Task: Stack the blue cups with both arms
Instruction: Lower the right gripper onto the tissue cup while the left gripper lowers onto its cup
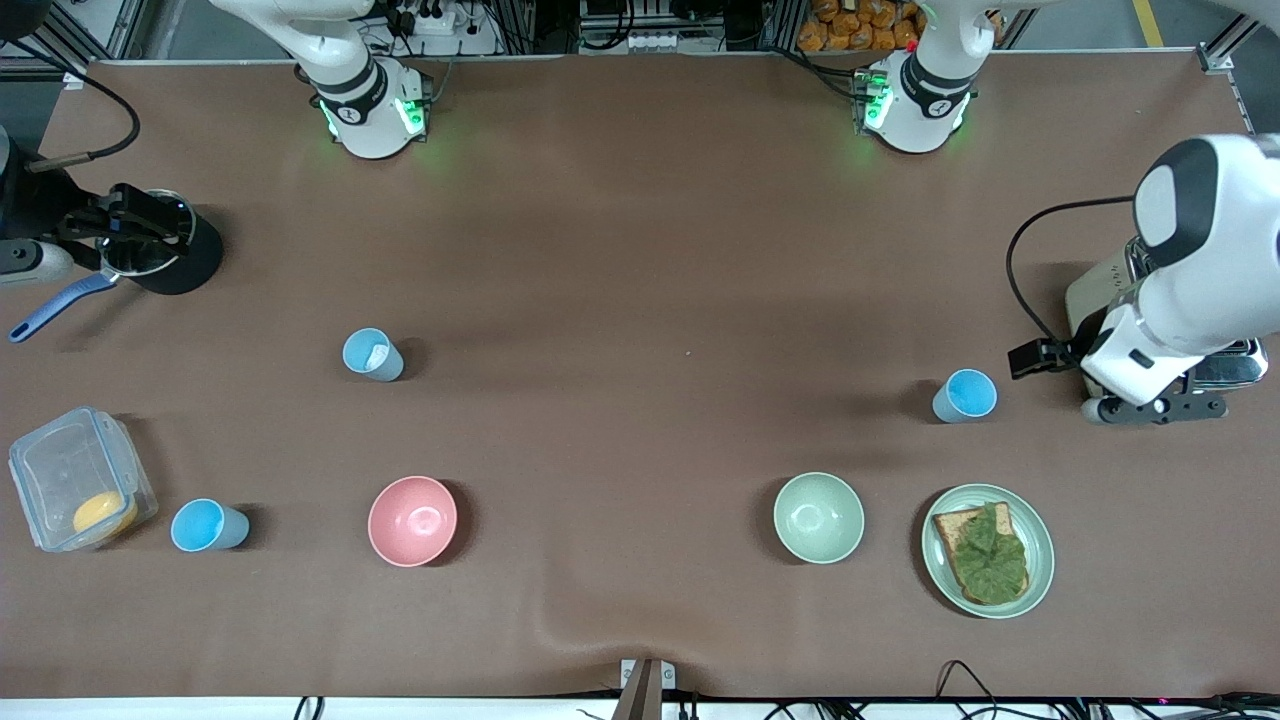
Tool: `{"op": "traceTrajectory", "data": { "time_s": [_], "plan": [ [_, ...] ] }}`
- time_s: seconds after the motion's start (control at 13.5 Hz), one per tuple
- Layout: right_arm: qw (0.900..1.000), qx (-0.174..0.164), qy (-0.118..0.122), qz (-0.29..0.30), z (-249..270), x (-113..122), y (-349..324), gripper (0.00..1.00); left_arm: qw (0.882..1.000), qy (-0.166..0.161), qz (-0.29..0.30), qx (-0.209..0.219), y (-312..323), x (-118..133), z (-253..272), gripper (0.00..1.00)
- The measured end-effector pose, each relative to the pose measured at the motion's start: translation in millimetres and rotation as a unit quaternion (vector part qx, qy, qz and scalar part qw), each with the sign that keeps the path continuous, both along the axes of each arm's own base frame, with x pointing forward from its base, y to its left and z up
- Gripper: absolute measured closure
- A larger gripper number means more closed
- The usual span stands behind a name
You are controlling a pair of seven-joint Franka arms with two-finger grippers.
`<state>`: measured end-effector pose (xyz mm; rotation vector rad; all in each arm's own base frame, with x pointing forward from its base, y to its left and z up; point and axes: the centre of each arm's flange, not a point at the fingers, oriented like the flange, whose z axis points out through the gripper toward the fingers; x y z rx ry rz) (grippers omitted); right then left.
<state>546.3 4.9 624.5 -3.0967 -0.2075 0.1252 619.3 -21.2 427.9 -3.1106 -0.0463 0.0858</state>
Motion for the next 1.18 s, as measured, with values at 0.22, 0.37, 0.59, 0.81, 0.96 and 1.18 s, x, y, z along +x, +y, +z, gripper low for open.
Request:
{"op": "traceTrajectory", "data": {
  "time_s": [0.22, 0.37, 0.59, 0.81, 0.96, 1.18],
  "plan": [
    [1.0, -0.001, 0.001, -0.003, -1, 0, -3, 0.0, 1.0, -0.011, -0.006, 0.004, 6, 4, -42, 0.0],
    [1.0, -0.001, 0.001, -0.005, -1, 0, -5, 0.0, 1.0, -0.02, -0.009, 0.003, 5, 1, -69, 0.0],
    [1.0, 0.001, 0.019, 0.005, -18, 8, 4, 0.0, 1.0, -0.021, -0.015, 0.003, 2, 0, -93, 0.0],
    [0.999, 0.004, 0.049, 0.024, -59, 23, 26, 0.0, 1.0, -0.013, -0.017, 0.005, 3, 1, -111, 0.0],
    [0.998, 0.005, 0.051, 0.033, -95, 29, 39, 0.0, 1.0, 0.0, -0.016, 0.005, 4, -2, -127, 0.0],
    [0.998, 0.005, 0.047, 0.039, -153, 24, 49, 0.0, 1.0, 0.018, -0.017, 0.005, 5, -13, -145, 0.0]
  ]
}}
